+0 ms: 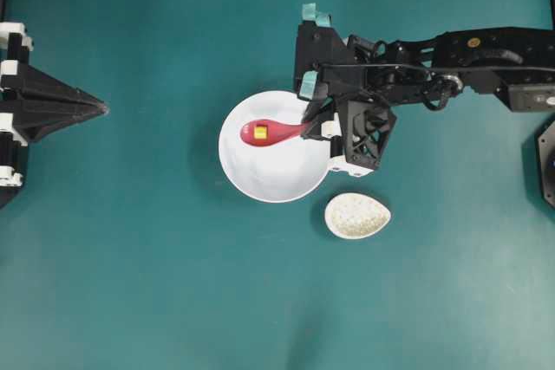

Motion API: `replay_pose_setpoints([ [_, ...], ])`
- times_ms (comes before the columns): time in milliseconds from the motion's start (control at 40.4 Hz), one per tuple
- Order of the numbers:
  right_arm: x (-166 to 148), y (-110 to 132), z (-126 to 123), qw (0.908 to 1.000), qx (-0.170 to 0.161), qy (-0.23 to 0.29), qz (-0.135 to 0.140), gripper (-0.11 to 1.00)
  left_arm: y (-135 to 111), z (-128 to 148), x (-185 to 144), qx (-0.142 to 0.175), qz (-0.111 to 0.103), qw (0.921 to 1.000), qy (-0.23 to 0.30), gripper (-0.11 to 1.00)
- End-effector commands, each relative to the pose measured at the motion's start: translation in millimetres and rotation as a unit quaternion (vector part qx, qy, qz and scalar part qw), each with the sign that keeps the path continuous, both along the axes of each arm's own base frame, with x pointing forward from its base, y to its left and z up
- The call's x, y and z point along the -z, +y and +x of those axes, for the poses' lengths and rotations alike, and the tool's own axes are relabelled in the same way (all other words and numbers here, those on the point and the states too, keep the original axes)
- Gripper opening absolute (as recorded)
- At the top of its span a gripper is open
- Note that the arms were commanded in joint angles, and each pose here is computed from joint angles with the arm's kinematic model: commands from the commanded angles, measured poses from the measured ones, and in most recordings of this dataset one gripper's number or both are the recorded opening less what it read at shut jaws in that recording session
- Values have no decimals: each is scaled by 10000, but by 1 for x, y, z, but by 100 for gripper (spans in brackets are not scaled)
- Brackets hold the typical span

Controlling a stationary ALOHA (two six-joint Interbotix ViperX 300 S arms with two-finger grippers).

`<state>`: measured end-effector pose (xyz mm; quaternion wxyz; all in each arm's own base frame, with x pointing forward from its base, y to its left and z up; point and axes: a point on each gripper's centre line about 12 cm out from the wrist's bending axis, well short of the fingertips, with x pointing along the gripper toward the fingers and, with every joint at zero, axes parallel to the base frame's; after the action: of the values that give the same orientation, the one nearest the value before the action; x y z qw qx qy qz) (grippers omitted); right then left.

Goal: Scoop the yellow hexagonal prism block from the bowl with a spoon using the right arm.
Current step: 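Tilt and raise the spoon holding the yellow block above the bowl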

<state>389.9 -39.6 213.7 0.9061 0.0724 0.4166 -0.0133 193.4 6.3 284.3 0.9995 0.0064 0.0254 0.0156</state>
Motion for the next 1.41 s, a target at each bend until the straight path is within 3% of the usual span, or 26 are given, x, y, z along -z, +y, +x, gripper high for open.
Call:
replay_pose_setpoints([
  [0, -22, -2, 2, 9996, 16, -272, -45, 25, 0, 2, -12, -6, 5, 9999, -153, 0],
  [1385, -61, -3, -2, 9985, -124, -475, -226, 25, 0, 2, -12, -5, 12, 9999, -145, 0],
])
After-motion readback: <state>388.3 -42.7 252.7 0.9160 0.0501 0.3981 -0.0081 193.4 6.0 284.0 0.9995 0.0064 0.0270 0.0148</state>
